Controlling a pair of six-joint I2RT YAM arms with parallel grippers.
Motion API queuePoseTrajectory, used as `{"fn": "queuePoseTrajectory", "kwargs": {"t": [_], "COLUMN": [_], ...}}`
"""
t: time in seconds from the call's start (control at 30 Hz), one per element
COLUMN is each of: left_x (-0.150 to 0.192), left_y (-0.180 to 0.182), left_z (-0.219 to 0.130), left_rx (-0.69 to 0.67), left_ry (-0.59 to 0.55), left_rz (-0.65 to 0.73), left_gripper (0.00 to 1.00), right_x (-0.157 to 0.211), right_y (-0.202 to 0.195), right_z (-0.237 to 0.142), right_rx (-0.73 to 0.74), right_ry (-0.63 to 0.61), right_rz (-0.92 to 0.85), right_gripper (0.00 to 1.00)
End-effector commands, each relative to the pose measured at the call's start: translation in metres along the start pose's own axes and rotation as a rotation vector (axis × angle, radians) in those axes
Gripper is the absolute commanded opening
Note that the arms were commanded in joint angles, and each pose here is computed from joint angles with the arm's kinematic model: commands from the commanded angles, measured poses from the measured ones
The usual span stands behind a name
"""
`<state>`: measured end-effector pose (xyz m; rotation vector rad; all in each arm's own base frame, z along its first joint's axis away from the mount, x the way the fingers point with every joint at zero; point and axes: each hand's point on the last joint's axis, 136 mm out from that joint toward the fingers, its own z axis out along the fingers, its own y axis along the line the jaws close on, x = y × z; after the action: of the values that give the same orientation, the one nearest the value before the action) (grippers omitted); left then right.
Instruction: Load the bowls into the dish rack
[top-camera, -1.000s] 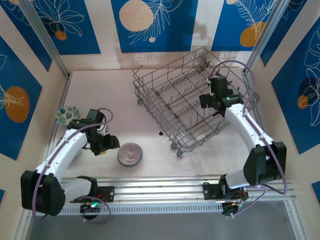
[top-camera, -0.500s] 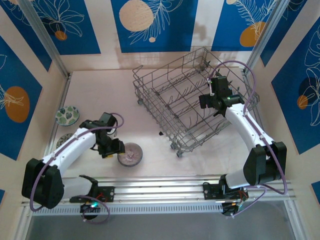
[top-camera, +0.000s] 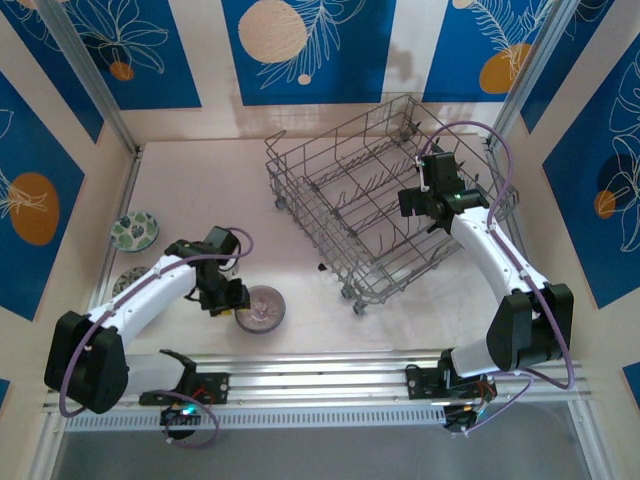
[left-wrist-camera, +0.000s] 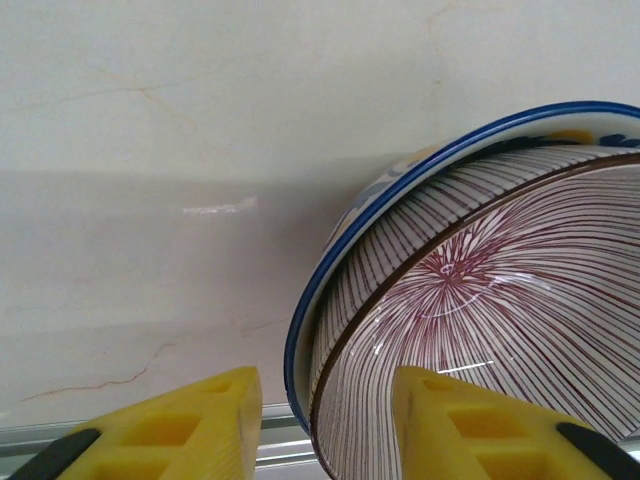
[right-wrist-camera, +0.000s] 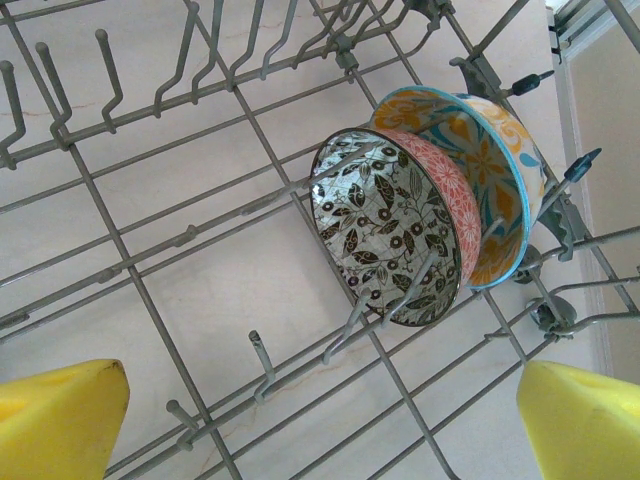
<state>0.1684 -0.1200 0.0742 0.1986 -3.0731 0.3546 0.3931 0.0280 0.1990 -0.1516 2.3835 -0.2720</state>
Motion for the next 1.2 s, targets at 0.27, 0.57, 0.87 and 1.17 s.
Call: {"fn": "queuePoseTrajectory", "kwargs": {"t": [0.27,0.57,0.87,1.17], "left_x": [0.003,0.003,0.004,0.005], "left_y": [-0.005,-0.010,-0.013,-0.012], "left_z": [0.004,0.001,0.000,-0.006], "left_rx": [-0.018,-0.018,-0.030,-0.055], "left_ry": [0.017,0.010,0.008,0.000], "left_rz": [0.030,0.044,0.060,0.077], "left_gripper": [0.33,0.29,0.24,0.34], "right_x": [-0.001,-0.001,-0.001,0.000], "right_y": [0.002,0.002,0.003,0.003], "right_z": [-0.003,-0.004,-0.003,-0.002], "right_rx": [-0.026,-0.030,-0.033,-0.033], "right_ry": [-0.010,-0.012,-0.008,-0.004], "right_rz": [0.023,0.026,0.027,0.027], "right_gripper": [1.00,1.00,1.00,1.00]}}
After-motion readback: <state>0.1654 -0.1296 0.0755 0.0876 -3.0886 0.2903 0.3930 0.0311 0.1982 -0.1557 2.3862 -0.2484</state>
